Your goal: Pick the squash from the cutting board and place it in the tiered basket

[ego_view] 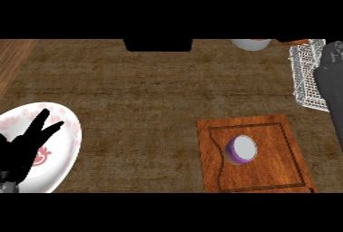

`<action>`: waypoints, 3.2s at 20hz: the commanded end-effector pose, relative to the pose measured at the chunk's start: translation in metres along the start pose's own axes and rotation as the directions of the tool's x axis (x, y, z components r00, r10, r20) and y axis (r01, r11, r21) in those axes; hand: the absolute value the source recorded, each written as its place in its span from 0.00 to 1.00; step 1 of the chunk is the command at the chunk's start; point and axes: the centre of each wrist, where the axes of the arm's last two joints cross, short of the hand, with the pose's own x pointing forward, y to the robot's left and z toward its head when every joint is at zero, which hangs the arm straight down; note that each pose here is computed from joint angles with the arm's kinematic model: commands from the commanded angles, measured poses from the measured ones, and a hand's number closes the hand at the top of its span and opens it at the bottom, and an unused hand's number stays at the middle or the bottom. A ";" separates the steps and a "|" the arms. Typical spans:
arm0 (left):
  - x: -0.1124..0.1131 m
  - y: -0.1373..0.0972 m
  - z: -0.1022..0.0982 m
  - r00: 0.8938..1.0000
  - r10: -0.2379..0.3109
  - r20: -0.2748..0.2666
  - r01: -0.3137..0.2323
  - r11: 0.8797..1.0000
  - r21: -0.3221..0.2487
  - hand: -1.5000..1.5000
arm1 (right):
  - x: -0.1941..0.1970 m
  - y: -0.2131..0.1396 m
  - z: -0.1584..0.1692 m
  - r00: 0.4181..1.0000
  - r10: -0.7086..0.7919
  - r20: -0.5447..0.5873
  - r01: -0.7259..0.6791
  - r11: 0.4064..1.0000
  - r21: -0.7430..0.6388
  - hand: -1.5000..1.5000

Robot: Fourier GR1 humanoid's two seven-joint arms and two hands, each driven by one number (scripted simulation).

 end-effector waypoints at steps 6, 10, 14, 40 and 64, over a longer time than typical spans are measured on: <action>-0.017 -0.017 -0.006 0.999 -0.023 -0.038 0.023 1.000 0.009 0.50 | -0.049 -0.001 -0.056 0.971 -0.238 0.000 0.238 0.970 -0.038 1.00; 0.002 0.001 -0.019 0.999 -0.012 -0.042 0.012 1.000 -0.010 0.50 | -0.066 -0.022 -0.083 0.962 -0.273 -0.015 0.273 0.962 -0.017 1.00; -0.012 -0.003 -0.006 0.999 -0.018 -0.037 0.017 0.999 -0.029 0.50 | -0.073 -0.006 -0.089 0.970 -0.243 -0.021 0.243 0.970 -0.026 1.00; 0.004 -0.010 -0.011 1.000 -0.024 -0.020 0.023 0.998 -0.055 0.50 | -0.132 -0.069 -0.119 0.803 0.587 0.104 -0.593 0.766 0.248 1.00; -0.023 -0.004 0.001 0.998 -0.008 -0.054 0.008 1.000 -0.015 0.50 | -0.175 -0.181 -0.127 0.928 0.003 -0.374 -0.011 1.000 -0.018 0.00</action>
